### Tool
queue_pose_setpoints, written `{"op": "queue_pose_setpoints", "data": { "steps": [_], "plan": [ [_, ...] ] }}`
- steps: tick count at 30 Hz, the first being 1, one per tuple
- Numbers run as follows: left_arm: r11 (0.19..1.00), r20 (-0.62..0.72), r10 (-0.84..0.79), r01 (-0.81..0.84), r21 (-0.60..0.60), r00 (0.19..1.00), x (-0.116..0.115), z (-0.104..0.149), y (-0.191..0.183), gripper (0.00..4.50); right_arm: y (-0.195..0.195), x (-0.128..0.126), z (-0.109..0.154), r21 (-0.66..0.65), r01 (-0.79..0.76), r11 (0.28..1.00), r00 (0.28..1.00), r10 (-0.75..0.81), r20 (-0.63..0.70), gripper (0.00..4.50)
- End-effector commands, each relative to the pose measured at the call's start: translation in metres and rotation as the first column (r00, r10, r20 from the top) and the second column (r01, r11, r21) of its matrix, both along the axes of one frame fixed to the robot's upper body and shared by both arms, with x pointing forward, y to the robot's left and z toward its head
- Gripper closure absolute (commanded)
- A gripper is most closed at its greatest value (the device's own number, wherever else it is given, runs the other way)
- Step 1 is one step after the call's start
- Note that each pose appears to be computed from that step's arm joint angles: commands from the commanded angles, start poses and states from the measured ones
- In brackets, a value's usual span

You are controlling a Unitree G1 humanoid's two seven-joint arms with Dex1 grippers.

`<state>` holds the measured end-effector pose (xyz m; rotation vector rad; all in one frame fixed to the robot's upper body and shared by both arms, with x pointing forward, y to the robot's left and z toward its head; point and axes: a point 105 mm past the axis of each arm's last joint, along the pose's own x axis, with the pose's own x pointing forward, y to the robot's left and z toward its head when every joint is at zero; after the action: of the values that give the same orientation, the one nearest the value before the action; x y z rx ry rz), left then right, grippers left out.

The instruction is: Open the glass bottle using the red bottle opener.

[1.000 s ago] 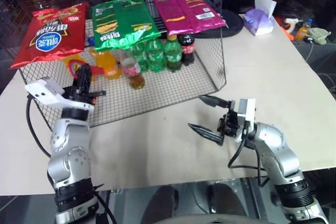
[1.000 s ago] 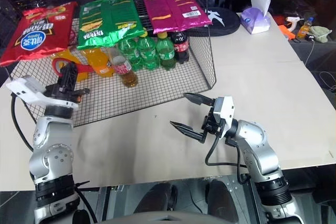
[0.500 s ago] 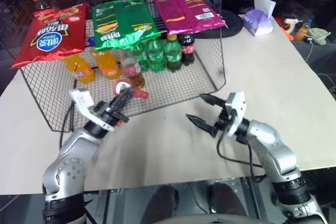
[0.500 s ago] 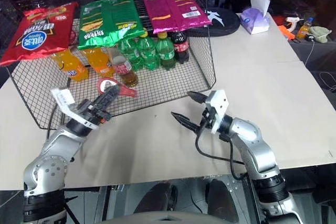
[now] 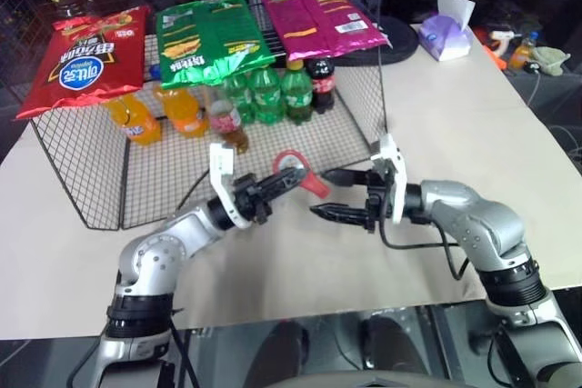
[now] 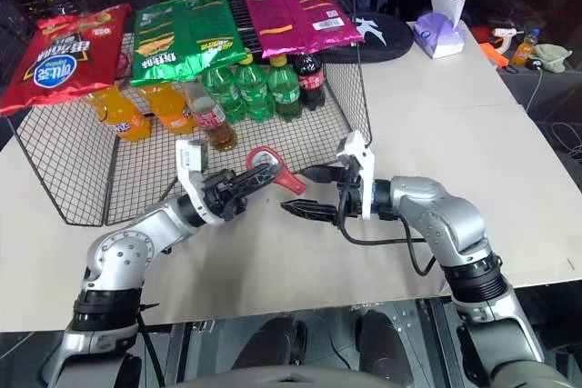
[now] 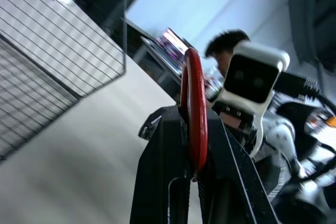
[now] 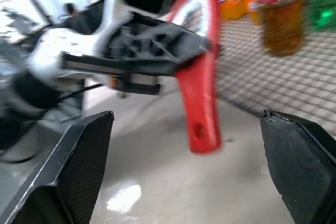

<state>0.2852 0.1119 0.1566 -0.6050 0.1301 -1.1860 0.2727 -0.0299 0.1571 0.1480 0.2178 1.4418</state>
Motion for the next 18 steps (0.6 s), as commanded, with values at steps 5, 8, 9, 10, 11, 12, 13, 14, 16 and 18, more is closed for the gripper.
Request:
{"op": "queue_pose_setpoints", "data": {
  "steps": [5,8,9,10,11,12,13,14,16,18],
  "plan": [
    [0.998,0.044,-0.063,0.063,0.020,0.997,0.001,0.004,-0.005,4.48,0.002,-0.015,0.003,-0.047,-0.130,0.990,0.991,0.128,-0.045,0.00],
    [0.997,0.043,-0.072,0.071,0.021,0.996,0.000,0.002,-0.006,4.50,0.004,-0.014,0.004,-0.045,-0.124,0.991,0.991,0.121,-0.060,1.38],
    [0.997,0.043,-0.075,0.074,0.021,0.996,-0.001,0.001,-0.006,4.50,0.004,-0.014,0.003,-0.050,-0.123,0.991,0.991,0.120,-0.062,1.85],
    [0.997,0.042,-0.077,0.076,0.020,0.996,-0.002,0.001,-0.006,4.50,0.004,-0.014,0.003,-0.054,-0.124,0.991,0.991,0.120,-0.064,2.28],
    [0.997,0.041,-0.078,0.078,0.020,0.996,-0.002,0.001,-0.006,4.50,0.004,-0.015,0.002,-0.056,-0.125,0.991,0.990,0.121,-0.065,2.88],
    [0.996,0.039,-0.082,0.082,0.024,0.996,-0.003,-0.001,-0.007,4.50,0.005,-0.014,0.002,-0.054,-0.123,0.991,0.991,0.119,-0.067,3.33],
    [0.996,0.037,-0.085,0.084,0.027,0.996,-0.004,-0.002,-0.007,4.50,0.006,-0.014,0.002,-0.052,-0.122,0.991,0.991,0.118,-0.070,3.77],
    [0.996,0.036,-0.086,0.084,0.029,0.996,-0.004,-0.003,-0.007,4.50,0.006,-0.015,0.002,-0.053,-0.125,0.991,0.990,0.121,-0.073,4.28],
    [0.996,0.037,-0.081,0.080,0.033,0.996,-0.004,-0.004,-0.006,4.50,0.006,-0.016,0.000,-0.062,-0.133,0.989,0.989,0.128,-0.077,4.45],
    [0.997,0.040,-0.074,0.073,0.034,0.996,-0.004,-0.004,-0.005,4.50,0.006,-0.017,-0.003,-0.074,-0.141,0.987,0.988,0.135,-0.082,4.45]
  ]
}}
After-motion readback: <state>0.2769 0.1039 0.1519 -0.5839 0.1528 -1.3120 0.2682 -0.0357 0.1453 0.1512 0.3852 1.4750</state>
